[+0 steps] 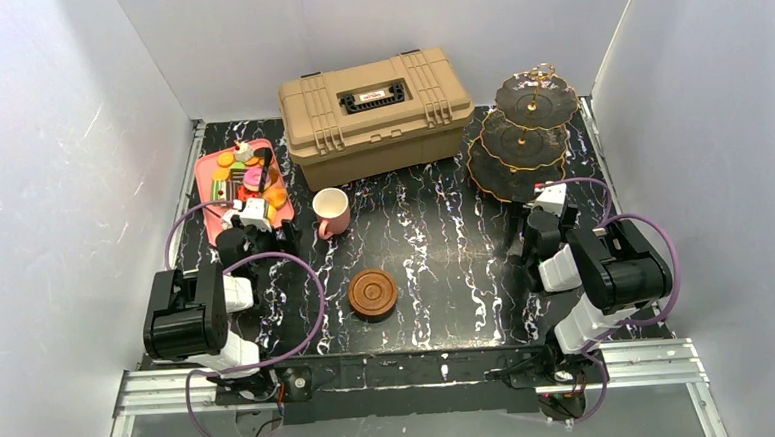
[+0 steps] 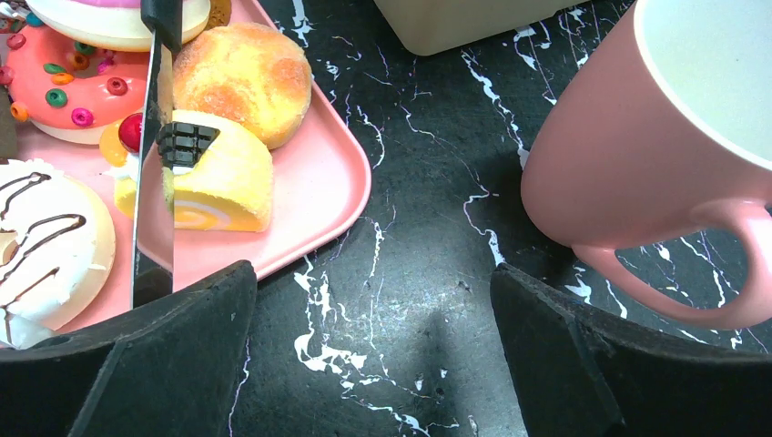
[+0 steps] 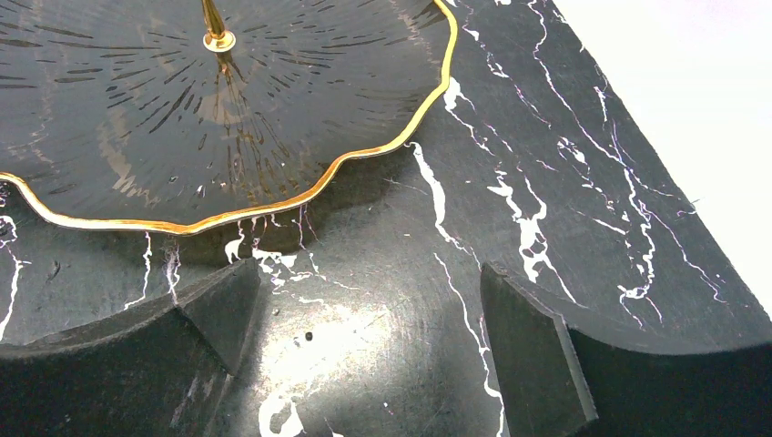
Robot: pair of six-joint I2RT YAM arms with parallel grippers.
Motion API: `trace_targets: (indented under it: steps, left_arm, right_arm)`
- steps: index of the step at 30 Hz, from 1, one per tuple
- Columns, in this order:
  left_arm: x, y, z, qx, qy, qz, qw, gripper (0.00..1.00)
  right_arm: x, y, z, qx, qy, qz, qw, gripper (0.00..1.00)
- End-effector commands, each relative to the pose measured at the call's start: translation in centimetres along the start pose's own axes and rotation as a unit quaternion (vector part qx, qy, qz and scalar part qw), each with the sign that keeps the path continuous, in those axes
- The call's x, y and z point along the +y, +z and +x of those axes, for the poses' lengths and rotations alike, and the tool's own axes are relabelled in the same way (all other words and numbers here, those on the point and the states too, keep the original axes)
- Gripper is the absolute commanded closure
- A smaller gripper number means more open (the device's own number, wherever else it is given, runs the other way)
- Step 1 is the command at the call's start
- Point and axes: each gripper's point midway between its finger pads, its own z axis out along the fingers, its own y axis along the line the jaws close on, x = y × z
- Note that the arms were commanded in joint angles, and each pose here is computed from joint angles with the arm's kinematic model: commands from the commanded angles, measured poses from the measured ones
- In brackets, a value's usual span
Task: Serve the afternoon tea
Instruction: Move the coaster to the center of the board.
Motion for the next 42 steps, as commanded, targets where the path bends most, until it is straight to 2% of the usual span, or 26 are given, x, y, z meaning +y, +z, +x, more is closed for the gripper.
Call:
trace_targets:
  steps: [1, 9, 12, 15, 18, 19, 22, 24, 26, 27, 30, 34, 35, 39, 42]
  left_arm:
    - [0.2, 0.2, -1.4, -0.021, 0.016, -0.002, 1.000, 0.01]
    - [0.2, 0.2, -1.5, -0.021, 0.016, -0.002, 1.000, 0.01]
    - [0.8, -0.2, -2.1, -0.028, -0.004, -0.014, 0.999, 0.01]
    - [0.7, -1.0, -3.7, -0.043, -0.019, 0.000, 0.999, 0.01]
    - [1.6, -1.4, -5.3, -0.001, -0.035, -0.014, 0.999, 0.01]
    - [1.6, -1.6, -5.8, 0.022, -0.036, -0.010, 0.999, 0.01]
    - [1.5, -2.8, -8.3, 0.039, -0.048, -0.004, 0.998, 0.01]
    - [1.5, -3.9, -10.1, 0.043, -0.059, -0.002, 0.997, 0.01]
    - [1.3, -4.9, -11.7, 0.053, -0.072, -0.004, 0.996, 0.01]
    - [1.1, -5.3, -12.4, 0.061, -0.071, 0.000, 0.996, 0.01]
    - [0.9, -6.5, -13.5, 0.094, -0.068, -0.002, 0.993, 0.01]
    - [0.5, -7.7, -14.7, 0.137, -0.066, 0.003, 0.988, 0.01]
    - [0.4, -7.9, -14.8, 0.148, -0.070, 0.007, 0.986, 0.01]
    - [0.1, -9.0, -14.4, 0.183, -0.094, 0.015, 0.978, 0.03]
    - [0.9, -9.5, -13.7, 0.206, -0.107, -0.002, 0.973, 0.01]
  right_arm:
    - [0.1, 0.3, -2.0, -0.034, 0.015, 0.003, 0.999, 0.00]
    - [0.0, 0.3, -2.0, -0.032, 0.016, 0.006, 0.999, 0.00]
    - [-0.5, 0.2, -2.1, -0.032, 0.018, 0.018, 0.999, 0.00]
    - [-0.3, -0.6, -3.8, -0.061, 0.022, 0.000, 0.998, 0.00]
    - [-1.9, -1.2, -4.7, -0.038, 0.040, 0.045, 0.997, 0.00]
    - [-2.1, -1.4, -5.1, -0.029, 0.052, 0.051, 0.997, 0.00]
    - [-3.5, -2.5, -6.7, 0.020, 0.180, 0.120, 0.976, 0.00]
    - [-3.4, -3.1, -7.8, 0.039, 0.196, 0.117, 0.973, 0.00]
    - [-2.8, -3.6, -8.1, 0.054, 0.260, 0.114, 0.957, 0.00]
    - [-1.8, -3.8, -8.4, 0.068, 0.284, 0.091, 0.952, 0.00]
    - [4.3, -5.0, -9.8, 0.112, 0.275, -0.067, 0.953, 0.00]
    - [10.7, -9.2, -9.8, 0.111, 0.159, -0.120, 0.974, 0.00]
    - [11.0, -9.8, -9.1, 0.116, 0.138, -0.114, 0.977, 0.00]
    - [17.3, -15.5, -6.6, 0.133, 0.077, -0.197, 0.968, 0.00]
    - [21.2, -19.4, -4.6, 0.147, 0.038, -0.255, 0.955, 0.00]
